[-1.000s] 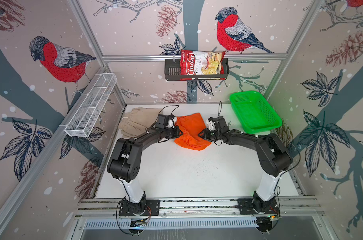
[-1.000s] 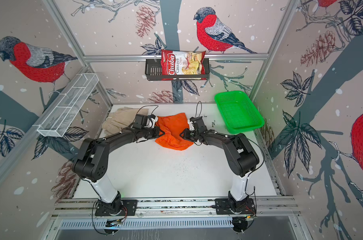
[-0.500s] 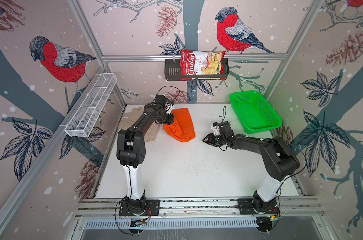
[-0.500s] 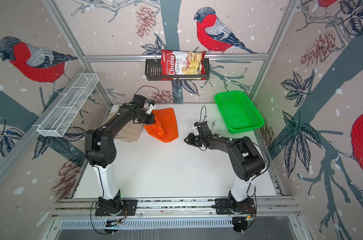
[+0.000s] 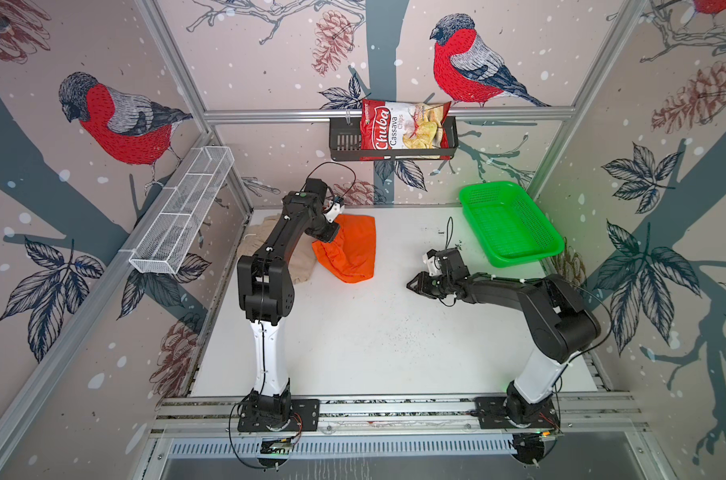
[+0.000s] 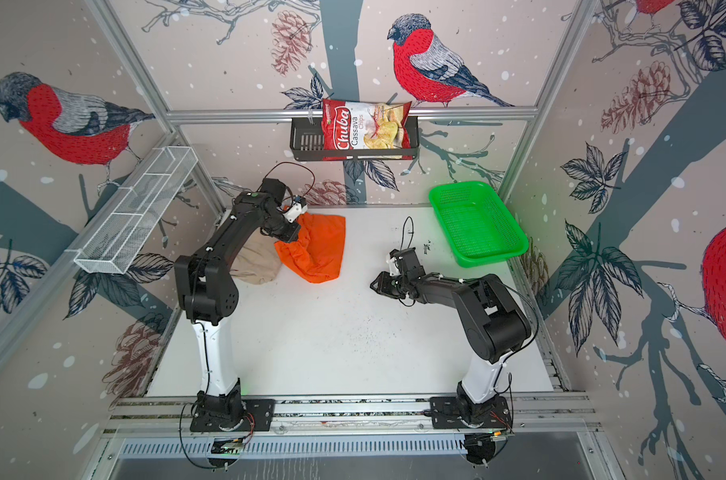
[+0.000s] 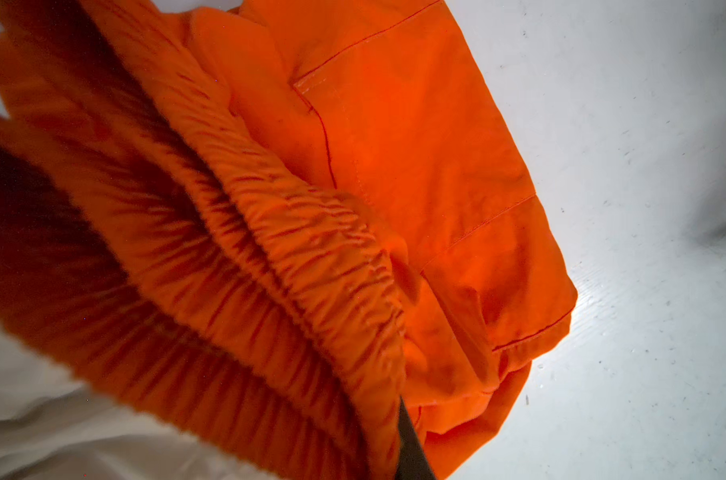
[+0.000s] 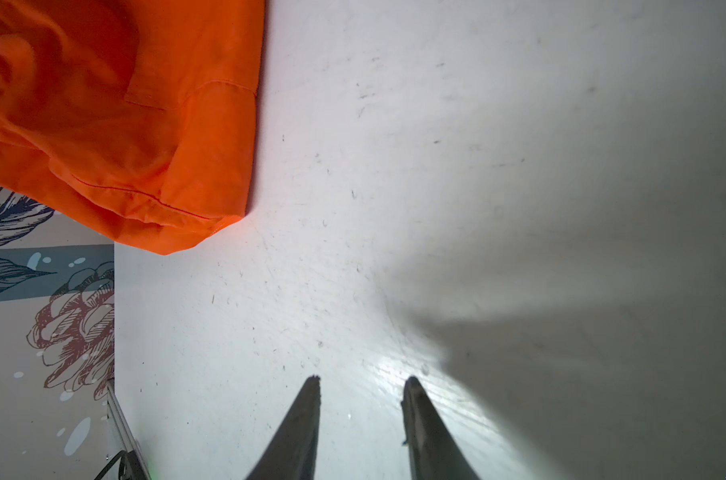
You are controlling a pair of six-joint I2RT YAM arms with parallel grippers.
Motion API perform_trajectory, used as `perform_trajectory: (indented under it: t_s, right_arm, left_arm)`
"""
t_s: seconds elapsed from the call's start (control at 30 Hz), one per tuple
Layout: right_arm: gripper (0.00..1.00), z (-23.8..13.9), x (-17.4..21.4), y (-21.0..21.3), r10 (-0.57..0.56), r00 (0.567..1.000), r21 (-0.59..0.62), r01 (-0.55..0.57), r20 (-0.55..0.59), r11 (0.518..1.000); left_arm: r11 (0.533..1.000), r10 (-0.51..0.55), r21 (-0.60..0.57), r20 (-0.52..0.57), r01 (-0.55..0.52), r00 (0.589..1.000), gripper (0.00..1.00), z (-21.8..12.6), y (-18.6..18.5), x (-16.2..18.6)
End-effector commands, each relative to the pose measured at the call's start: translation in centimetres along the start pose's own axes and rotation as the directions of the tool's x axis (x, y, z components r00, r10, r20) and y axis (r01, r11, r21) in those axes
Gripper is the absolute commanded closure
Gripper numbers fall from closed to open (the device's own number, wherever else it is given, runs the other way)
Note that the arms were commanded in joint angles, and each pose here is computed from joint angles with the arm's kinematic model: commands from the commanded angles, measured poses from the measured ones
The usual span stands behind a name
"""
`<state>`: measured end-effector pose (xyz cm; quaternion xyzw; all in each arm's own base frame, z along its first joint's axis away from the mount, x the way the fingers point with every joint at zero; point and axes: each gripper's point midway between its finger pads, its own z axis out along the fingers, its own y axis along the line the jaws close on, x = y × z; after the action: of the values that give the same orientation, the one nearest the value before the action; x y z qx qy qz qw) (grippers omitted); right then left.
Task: Fold and stack the shorts
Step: 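Lift the folded orange shorts with the left gripper while the right gripper withdraws, then carry the orange shorts onto the beige shorts with the left gripper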
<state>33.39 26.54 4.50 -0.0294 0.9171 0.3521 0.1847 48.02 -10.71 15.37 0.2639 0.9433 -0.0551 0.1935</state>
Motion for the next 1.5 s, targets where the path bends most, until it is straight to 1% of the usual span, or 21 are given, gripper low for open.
perform_trajectory:
  t_s: [0.0, 0.1, 0.23, 0.4, 0.77, 1.07, 1.2, 1.47]
  right_arm:
    - [0.65, -0.2, -0.2, 0.9, -0.015, 1.0, -0.032, 0.015, 0.006, 0.999]
    - [0.65, -0.3, -0.1, 1.3, -0.029, 1.0, -0.036, 0.029, 0.001, 0.999]
    - [0.65, -0.5, 0.0, 1.4, -0.041, 0.999, -0.022, 0.041, -0.01, 0.999]
    - [0.65, -1.0, 0.1, 1.7, -0.05, 0.999, -0.015, 0.05, -0.002, 0.999]
    - [0.65, -1.4, 0.6, 1.7, -0.05, 0.999, 0.001, 0.05, -0.006, 0.999]
    - [0.65, -1.4, 0.7, 1.7, -0.052, 0.999, 0.012, 0.052, -0.014, 0.999]
    - [0.65, -1.3, 0.7, 1.7, -0.051, 0.999, 0.016, 0.051, -0.018, 0.999]
    - [0.65, -1.0, 0.7, 2.0, -0.055, 0.998, 0.018, 0.056, -0.026, 0.998]
  left_arm:
    - [0.996, 0.027, -0.082, -0.018, -0.029, 0.999, 1.0, -1.6, 1.4, 1.1]
    - [0.985, 0.032, -0.169, -0.02, -0.035, 0.999, 1.0, -2.7, 3.0, 2.0]
    - [0.976, 0.019, -0.218, -0.006, -0.02, 1.0, 1.0, -4.0, 4.6, 2.7]
    - [0.958, 0.016, -0.287, -0.015, -0.02, 1.0, 1.0, -5.2, 6.1, 3.3]
    - [0.93, 0.053, -0.366, 0.018, -0.043, 0.998, 1.0, -7.9, 7.3, 2.1]
    - [0.91, 0.069, -0.412, 0.022, -0.054, 0.997, 1.0, -9.0, 8.0, 1.7]
    - [0.901, 0.068, -0.431, 0.031, -0.048, 0.997, 1.0, -9.7, 8.4, 1.4]
    - [0.889, 0.04, -0.458, 0.079, 0.0, 0.996, 1.0, -11.5, 9.2, 1.0]
